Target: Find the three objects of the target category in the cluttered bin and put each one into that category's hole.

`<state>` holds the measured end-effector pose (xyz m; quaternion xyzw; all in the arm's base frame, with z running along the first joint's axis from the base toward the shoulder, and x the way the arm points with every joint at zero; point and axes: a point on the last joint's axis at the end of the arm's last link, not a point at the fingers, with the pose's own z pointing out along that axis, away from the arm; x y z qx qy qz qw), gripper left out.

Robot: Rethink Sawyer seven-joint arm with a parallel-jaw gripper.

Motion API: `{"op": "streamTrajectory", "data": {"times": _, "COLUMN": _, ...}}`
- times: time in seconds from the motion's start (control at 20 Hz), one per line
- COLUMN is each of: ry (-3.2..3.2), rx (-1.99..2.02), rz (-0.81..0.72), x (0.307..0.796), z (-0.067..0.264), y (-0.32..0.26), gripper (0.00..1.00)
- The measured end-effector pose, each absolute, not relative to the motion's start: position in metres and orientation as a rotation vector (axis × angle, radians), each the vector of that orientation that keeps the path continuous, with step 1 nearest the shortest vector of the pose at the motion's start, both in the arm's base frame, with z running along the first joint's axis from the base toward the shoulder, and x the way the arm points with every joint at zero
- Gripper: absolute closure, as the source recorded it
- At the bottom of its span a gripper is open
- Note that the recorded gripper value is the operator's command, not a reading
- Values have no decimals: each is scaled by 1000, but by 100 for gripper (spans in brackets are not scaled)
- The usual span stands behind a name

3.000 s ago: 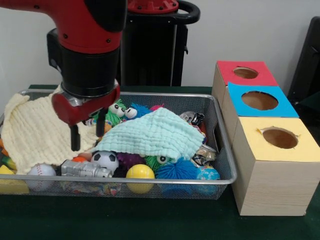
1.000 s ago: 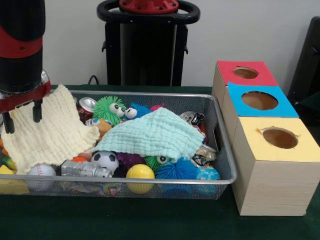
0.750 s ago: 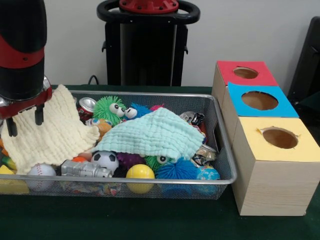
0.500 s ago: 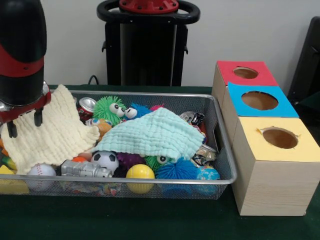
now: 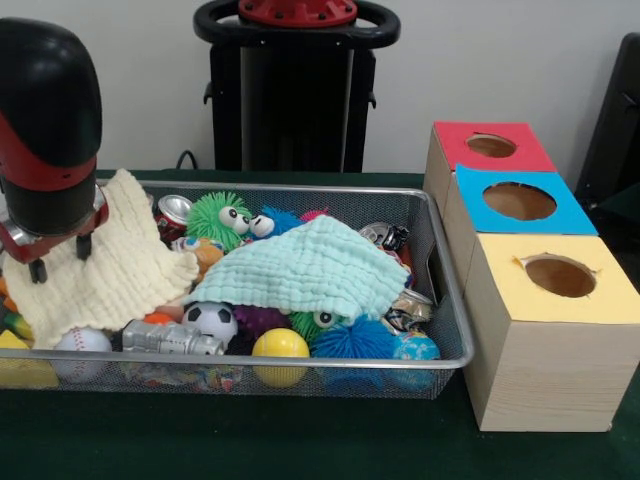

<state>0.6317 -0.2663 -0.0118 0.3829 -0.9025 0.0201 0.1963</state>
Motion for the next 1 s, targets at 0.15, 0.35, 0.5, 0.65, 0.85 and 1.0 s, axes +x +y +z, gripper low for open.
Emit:
{"op": "streamTrajectory", "data": {"times": 0.15, "ry": -2521, "rx": 1067, "rz": 51, "x": 631, "z": -12, "y": -266, "gripper": 0}}
{"op": "streamTrajectory", "data": {"times": 0.35, "ry": -2523, "rx": 1064, "rz": 53, "x": 632, "z": -12, "y": -268, "gripper": 0}}
{"op": "streamTrajectory", "data": {"times": 0.5, "ry": -2525, "rx": 1061, "rz": 54, "x": 633, "z": -12, "y": -269, "gripper": 0}}
{"op": "streamTrajectory", "data": {"times": 0.65, "ry": -2525, "rx": 1060, "rz": 53, "x": 633, "z": -12, "y": -269, "gripper": 0}}
{"op": "streamTrajectory", "data": {"times": 0.85, "ry": -2529, "rx": 1056, "rz": 48, "x": 634, "z": -11, "y": -268, "gripper": 100}}
{"op": "streamTrajectory", "data": {"times": 1.0, "ry": -2531, "rx": 1051, "rz": 38, "x": 635, "z": -9, "y": -267, "gripper": 100}}
